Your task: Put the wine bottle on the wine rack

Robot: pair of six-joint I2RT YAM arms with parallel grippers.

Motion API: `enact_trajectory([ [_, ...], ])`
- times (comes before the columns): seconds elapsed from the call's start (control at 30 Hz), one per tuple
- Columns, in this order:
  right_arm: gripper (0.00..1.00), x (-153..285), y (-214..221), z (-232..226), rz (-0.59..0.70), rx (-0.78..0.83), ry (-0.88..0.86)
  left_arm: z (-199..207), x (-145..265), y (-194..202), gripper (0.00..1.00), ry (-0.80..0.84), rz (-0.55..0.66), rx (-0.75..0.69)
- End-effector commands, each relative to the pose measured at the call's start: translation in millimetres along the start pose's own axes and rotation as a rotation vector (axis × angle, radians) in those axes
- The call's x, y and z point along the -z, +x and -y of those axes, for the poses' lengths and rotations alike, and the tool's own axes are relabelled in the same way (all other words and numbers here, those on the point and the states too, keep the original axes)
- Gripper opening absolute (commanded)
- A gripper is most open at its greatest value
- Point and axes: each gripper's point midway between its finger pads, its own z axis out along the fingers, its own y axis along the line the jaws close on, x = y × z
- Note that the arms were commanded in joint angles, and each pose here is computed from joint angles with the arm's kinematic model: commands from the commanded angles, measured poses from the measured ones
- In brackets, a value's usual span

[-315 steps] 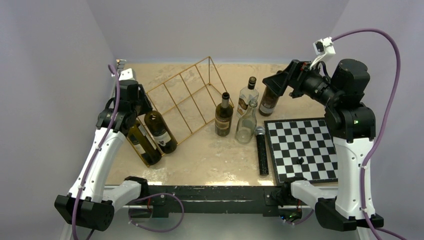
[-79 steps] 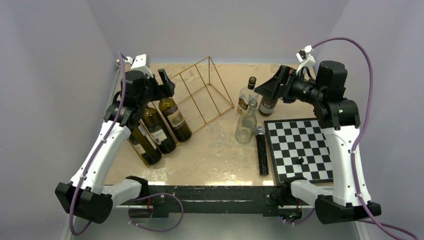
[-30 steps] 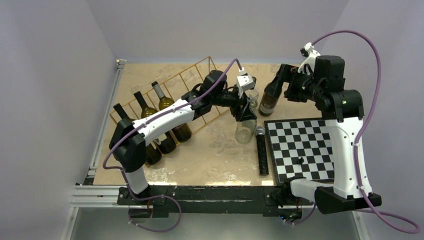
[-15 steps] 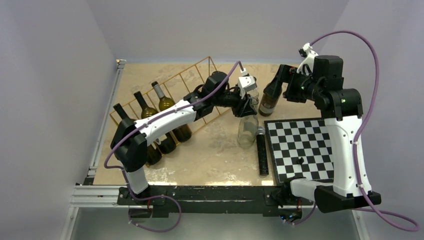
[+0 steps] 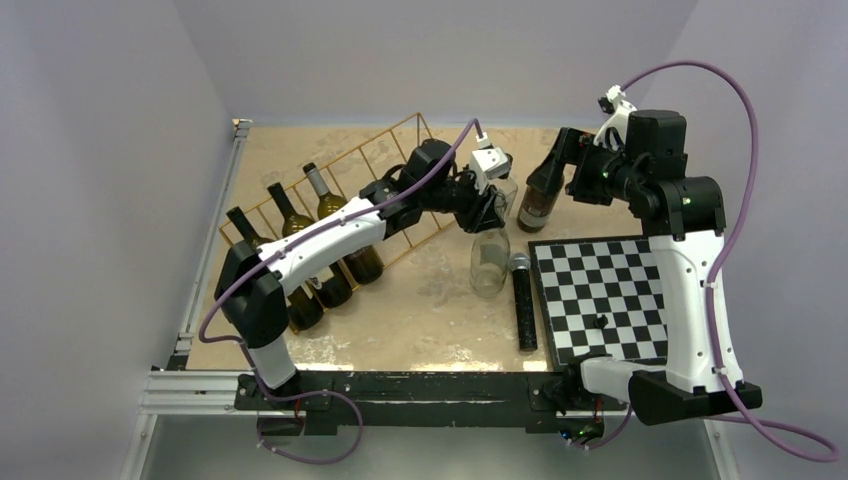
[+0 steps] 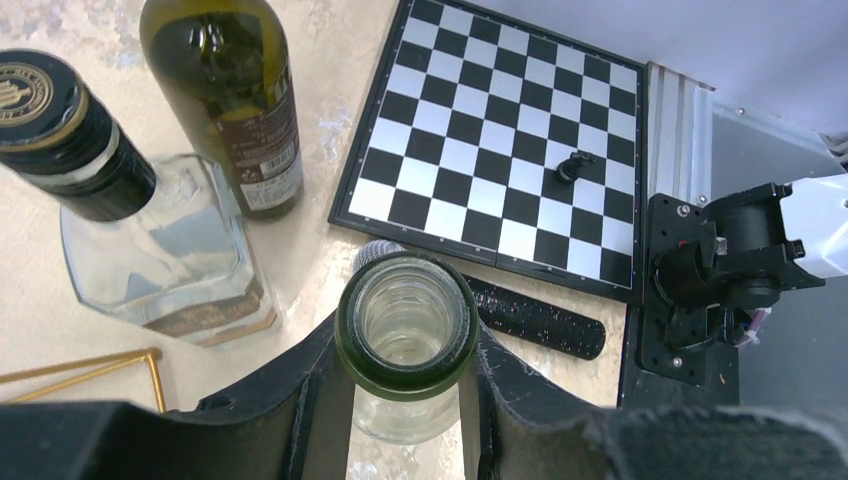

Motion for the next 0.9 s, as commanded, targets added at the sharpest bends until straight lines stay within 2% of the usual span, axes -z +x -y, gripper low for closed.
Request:
enact_trajectory([
  [0.0, 0.9, 8.9, -14.8, -13.0, 0.05, -0.004, -0.041, 23.3, 45.7, -74.6, 0.0, -0.021, 0.161, -0.038],
  [0.37, 0.89, 8.4, -14.2, -16.0, 0.052, -0.03, -0.057, 10.2, 114.5, -100.8, 0.0, -0.212, 0.224, 0.005],
  [0.6, 0.9, 8.0, -11.4, -15.4, 0.053, -0.032, -0.06, -24.7, 169.3, -112.7, 0.0, -0.389, 0.287, 0.086],
  [0.87, 0.89, 7.5, -7.1, -11.1, 0.054, -0.026, -0.046, -72.4, 215.2, -102.2, 0.0, -0.631, 0.306, 0.182],
])
